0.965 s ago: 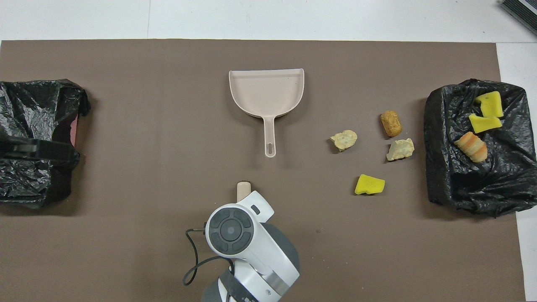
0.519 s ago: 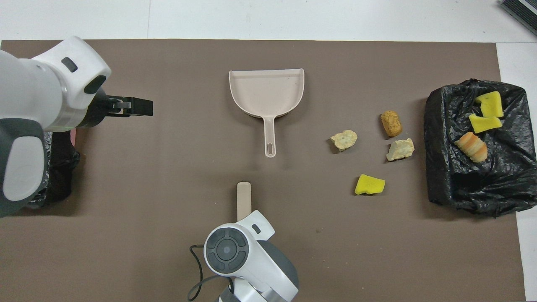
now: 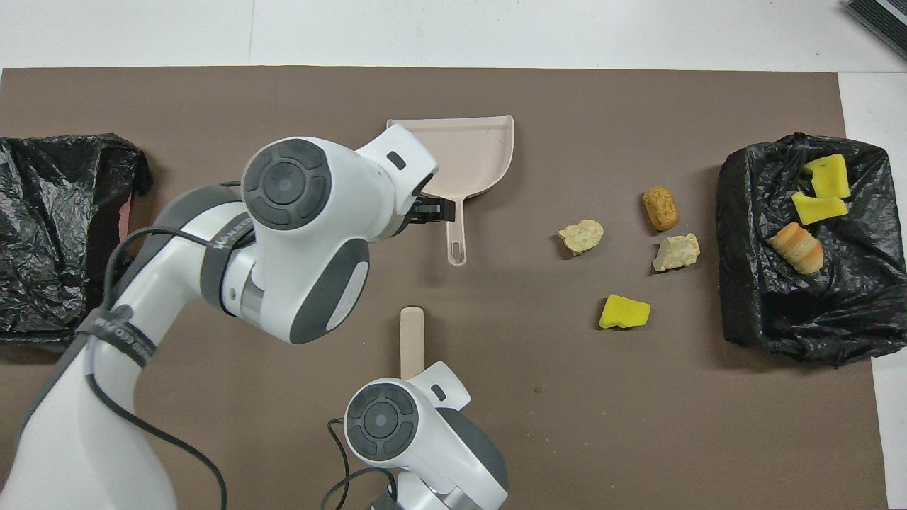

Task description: Sweep and dump trash in bin

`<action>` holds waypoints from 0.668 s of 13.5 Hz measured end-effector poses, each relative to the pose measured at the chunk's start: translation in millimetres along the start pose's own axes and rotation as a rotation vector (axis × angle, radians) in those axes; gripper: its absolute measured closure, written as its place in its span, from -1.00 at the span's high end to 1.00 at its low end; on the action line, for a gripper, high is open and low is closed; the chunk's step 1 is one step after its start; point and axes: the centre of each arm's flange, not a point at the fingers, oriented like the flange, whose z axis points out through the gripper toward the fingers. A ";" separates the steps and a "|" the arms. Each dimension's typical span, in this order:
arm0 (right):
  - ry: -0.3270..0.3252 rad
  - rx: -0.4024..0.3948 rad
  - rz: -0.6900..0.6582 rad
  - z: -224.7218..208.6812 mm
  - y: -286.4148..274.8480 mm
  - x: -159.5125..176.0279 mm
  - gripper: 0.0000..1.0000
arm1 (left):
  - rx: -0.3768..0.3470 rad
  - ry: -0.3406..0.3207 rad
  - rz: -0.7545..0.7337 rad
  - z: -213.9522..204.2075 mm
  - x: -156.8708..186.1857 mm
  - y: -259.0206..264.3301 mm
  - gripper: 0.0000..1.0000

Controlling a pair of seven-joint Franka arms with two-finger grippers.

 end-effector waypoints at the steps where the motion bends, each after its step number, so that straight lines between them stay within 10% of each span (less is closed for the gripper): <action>1: 0.000 0.001 0.000 -0.3 0.1 0.2 0.11 | -0.005 -0.004 0.011 10.3 -4.5 11.4 1.00; 4: -0.005 -0.002 0.009 -3.3 2.9 1.6 -0.48 | -0.001 -0.043 0.026 38.8 -20.0 33.4 1.00; 9: -0.091 -0.071 0.062 -35.0 42.0 8.5 -0.48 | 0.065 -0.118 0.027 111.7 -41.1 42.0 1.00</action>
